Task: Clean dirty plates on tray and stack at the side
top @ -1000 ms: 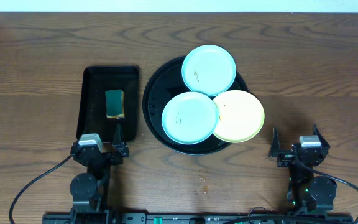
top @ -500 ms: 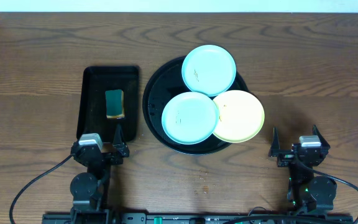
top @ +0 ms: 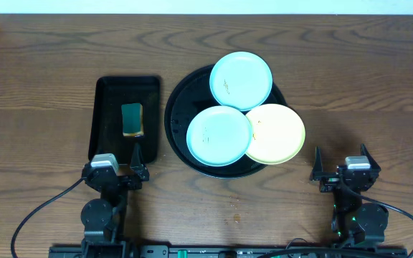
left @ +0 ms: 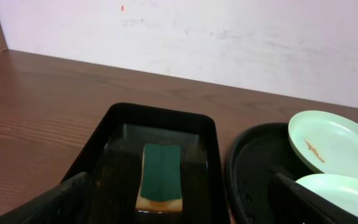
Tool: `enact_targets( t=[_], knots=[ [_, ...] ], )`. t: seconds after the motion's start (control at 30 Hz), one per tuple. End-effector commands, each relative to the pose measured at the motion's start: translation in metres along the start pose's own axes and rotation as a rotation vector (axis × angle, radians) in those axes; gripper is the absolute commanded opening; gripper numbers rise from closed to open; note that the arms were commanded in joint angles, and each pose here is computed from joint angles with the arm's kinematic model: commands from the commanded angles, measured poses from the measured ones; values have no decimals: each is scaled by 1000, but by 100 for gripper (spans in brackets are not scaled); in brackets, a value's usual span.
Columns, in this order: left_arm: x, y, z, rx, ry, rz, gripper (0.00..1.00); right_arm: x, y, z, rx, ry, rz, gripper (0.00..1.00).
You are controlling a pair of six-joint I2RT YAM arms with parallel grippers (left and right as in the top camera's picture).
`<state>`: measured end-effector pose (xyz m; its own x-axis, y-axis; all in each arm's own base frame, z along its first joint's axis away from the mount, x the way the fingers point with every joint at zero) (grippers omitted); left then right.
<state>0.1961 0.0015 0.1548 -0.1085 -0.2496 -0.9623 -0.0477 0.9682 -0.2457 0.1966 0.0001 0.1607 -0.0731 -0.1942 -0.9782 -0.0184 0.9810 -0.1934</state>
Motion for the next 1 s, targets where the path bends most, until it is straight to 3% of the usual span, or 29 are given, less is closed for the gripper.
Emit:
enact_targets(
  t=[0.0, 0.97],
  knots=[
    [14, 4, 1, -22, 56, 20, 90, 2, -4, 0, 19, 8, 20, 99],
    [14, 4, 1, -22, 56, 20, 90, 2, -4, 0, 15, 6, -10, 99]
  ],
)
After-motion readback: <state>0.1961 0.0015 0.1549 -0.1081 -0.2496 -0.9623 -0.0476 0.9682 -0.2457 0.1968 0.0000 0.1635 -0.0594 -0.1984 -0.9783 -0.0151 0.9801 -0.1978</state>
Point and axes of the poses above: each gripper's point midway between its finger pads, its own z axis out along the fingers, its own y axis along the line the jaws close on, x = y × z, the point moved 5 cm from there along -z, back along the fingers, and after that the axes turned 5 degrees about -z, right-handed, at the moved point
